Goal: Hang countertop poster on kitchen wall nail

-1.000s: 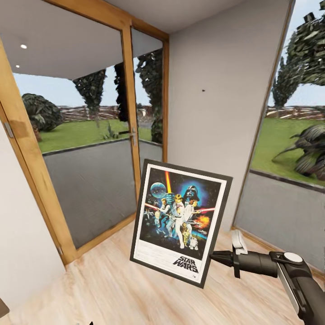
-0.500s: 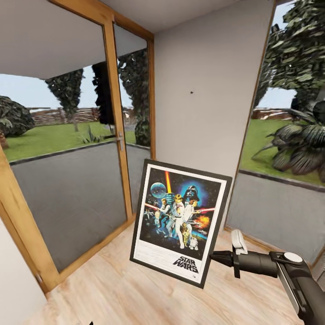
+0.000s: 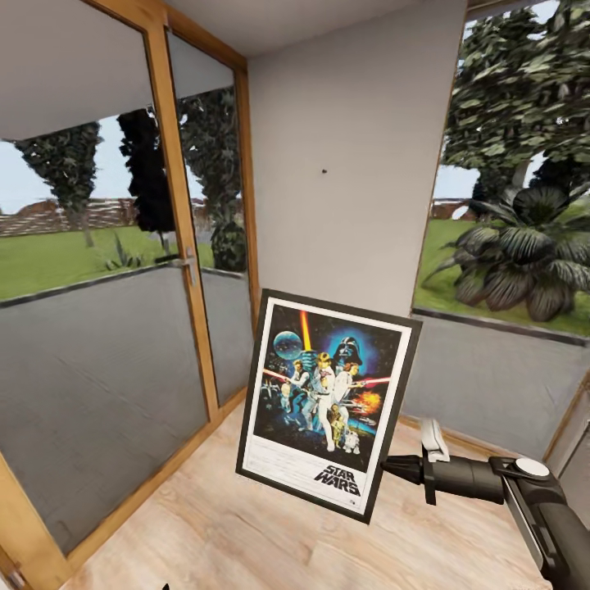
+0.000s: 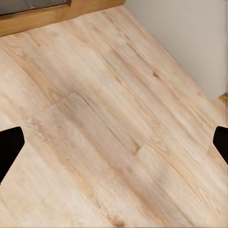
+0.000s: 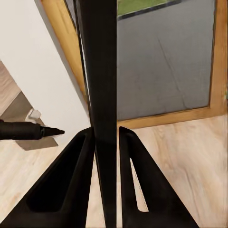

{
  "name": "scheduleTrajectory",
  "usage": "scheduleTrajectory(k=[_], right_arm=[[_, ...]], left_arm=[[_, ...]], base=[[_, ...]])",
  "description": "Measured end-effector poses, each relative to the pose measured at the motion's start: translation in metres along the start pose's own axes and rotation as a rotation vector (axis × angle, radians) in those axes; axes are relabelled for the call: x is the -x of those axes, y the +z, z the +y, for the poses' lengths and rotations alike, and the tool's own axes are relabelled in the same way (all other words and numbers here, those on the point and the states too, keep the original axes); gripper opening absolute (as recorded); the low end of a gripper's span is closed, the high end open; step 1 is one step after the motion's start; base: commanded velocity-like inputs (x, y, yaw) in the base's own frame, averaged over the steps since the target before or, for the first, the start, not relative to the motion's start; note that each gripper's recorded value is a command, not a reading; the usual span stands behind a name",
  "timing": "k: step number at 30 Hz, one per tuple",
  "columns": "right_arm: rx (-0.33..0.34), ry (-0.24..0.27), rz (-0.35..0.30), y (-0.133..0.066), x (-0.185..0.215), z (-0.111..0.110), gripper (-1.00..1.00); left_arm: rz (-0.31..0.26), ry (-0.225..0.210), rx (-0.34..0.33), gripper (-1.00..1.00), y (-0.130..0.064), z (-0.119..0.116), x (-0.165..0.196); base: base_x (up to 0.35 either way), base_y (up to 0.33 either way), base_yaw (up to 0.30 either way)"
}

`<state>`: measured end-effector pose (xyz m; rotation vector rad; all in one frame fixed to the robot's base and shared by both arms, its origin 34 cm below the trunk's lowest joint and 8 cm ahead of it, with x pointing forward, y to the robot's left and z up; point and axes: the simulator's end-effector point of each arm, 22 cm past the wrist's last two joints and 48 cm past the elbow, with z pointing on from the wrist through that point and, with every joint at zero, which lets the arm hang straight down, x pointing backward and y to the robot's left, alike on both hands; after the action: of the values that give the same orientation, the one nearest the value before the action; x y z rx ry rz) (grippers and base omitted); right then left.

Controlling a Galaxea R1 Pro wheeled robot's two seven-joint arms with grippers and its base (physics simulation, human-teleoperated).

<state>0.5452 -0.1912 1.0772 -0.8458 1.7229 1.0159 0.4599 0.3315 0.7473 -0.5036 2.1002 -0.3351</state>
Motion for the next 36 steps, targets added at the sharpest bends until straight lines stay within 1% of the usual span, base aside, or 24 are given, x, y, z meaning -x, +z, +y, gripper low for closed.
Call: scheduleTrajectory(k=[9,12,25,36], right_arm=[[-0.001,-0.007,-0.003,-0.0009,0.0029,0.0013,-1.00],[-0.001,-0.009,-0.004,-0.0011,0.0036,0.0016,-1.00],[-0.004,-0.008,-0.010,-0.0028,0.0048,0.0005,-1.00],[-0.008,0.006,-0.006,-0.0019,-0.0005,-0.0034,-1.00]], left_arm=[[-0.007,0.000,-0.004,1.00,0.0002,-0.0016,0.0029],[-0.008,0.000,-0.004,1.00,0.0002,-0.0018,0.0035],[-0.008,0.000,-0.004,1.00,0.0002,-0.0016,0.0035],[0.004,0.000,0.004,1.00,-0.0001,0.0015,-0.0021]], base=[[0.247,0.272,-0.268],[0.247,0.272,-0.136],[0.247,0.272,-0.015],[0.267,0.243,0.000]])
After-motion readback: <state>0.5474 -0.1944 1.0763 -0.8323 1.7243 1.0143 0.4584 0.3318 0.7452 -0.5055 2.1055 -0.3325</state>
